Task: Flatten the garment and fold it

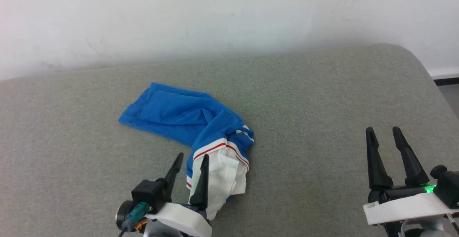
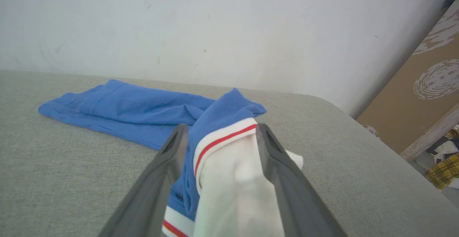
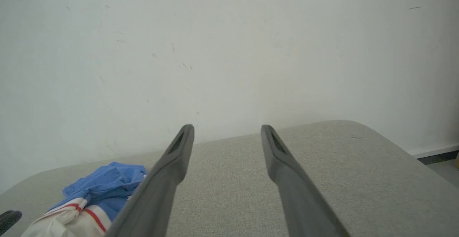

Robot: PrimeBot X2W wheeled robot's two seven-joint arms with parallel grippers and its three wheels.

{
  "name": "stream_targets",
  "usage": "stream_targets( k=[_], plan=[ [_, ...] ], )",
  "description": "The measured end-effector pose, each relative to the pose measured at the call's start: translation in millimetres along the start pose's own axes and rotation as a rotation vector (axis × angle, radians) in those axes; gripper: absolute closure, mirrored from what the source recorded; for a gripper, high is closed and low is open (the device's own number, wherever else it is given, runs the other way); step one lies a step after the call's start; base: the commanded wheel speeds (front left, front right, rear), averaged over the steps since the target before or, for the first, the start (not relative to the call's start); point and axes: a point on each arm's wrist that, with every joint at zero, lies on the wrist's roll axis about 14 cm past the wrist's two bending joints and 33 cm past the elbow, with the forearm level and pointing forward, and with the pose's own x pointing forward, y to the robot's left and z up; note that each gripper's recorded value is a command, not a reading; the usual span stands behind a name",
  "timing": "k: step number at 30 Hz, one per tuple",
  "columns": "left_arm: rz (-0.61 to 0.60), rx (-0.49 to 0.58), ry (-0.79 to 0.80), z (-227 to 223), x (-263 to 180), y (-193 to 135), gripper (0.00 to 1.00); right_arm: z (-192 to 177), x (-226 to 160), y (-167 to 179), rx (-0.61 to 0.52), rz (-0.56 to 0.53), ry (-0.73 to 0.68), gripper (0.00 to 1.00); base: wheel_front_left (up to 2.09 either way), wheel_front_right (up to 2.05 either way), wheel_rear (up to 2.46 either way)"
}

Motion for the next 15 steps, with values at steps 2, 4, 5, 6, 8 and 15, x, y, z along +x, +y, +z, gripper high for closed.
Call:
stream_targets(
  k=[2, 4, 5, 6, 8, 15],
  plan=[
    [0.012, 0.014, -0.043, 10, -1, 4, 0.00, 0, 0, 4, 0.003, 0.011, -0.001, 0.00, 0.00, 0.00, 0.00],
    [0.033, 0.017, -0.089, 23, -3, 11, 0.00, 0, 1, 7, 0.005, 0.022, 0.000, 0.00, 0.00, 0.00, 0.00],
    [0.052, 0.020, -0.109, 28, -4, 16, 0.00, 0, 1, 9, 0.006, 0.028, 0.003, 0.00, 0.00, 0.00, 0.00],
    [0.065, 0.026, -0.124, 33, -6, 21, 0.00, -1, 0, 10, 0.006, 0.031, 0.005, 0.00, 0.00, 0.00, 0.00],
    [0.104, 0.046, -0.151, 42, -12, 36, 0.00, -1, 0, 13, 0.006, 0.040, 0.007, 0.00, 0.00, 0.00, 0.00],
    [0.225, 0.112, -0.178, 58, -35, 89, 0.00, -1, -1, 21, 0.007, 0.066, 0.015, 0.00, 0.00, 0.00, 0.00]
  ],
)
